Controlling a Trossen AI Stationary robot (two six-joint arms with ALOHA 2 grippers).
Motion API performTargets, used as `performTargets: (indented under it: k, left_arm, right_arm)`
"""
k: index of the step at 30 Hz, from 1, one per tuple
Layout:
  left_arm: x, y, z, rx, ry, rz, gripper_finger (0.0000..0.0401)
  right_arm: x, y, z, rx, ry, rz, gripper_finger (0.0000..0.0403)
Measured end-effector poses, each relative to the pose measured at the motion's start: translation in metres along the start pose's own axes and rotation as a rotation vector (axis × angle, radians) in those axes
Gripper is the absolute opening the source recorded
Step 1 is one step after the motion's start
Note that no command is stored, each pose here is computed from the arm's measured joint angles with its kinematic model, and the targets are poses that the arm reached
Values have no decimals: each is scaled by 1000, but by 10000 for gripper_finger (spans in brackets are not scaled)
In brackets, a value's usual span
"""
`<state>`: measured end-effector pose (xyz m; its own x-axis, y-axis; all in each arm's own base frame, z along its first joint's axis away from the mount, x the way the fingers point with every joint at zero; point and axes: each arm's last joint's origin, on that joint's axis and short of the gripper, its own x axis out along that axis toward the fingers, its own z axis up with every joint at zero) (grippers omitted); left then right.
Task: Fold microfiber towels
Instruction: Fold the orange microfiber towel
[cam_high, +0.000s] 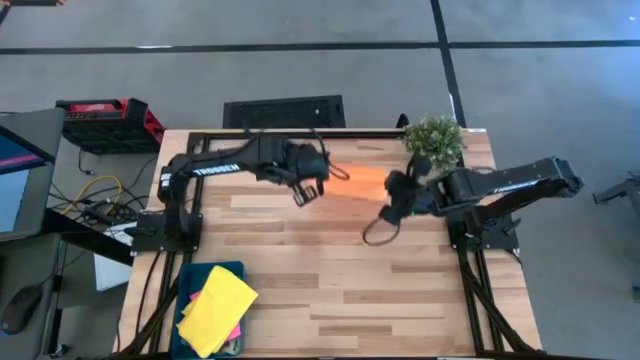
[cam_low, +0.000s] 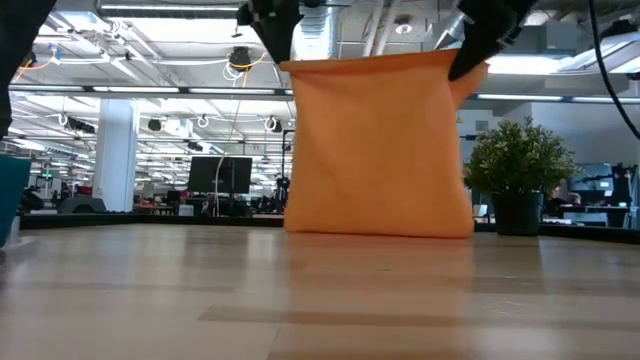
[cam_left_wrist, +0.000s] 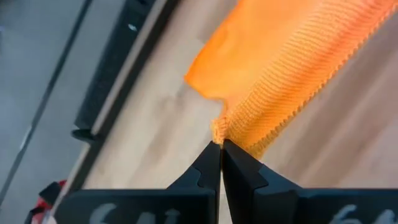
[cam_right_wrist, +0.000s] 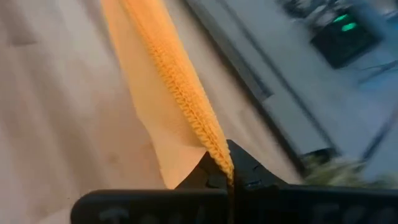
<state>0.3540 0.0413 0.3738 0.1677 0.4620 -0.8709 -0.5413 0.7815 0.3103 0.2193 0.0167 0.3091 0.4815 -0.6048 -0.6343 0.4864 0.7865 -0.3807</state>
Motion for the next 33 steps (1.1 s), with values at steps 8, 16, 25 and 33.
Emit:
performTargets:
  k: [8, 16, 25, 33]
  left_arm:
    - [7, -55, -34, 22, 97, -42, 0]
    - [20, -115, -77, 29, 113, -83, 0]
    - [31, -164, -119, 19, 104, -213, 0]
    - [40, -185, -145, 27, 142, -292, 0]
  right_arm:
    - [-16, 42, -34, 46, 6, 170, 3]
    - [-24, 85, -72, 62, 8, 343, 3]
    - [-12, 134, -100, 17, 187, 392, 4]
    - [-2, 162, -115, 36, 256, 404, 9]
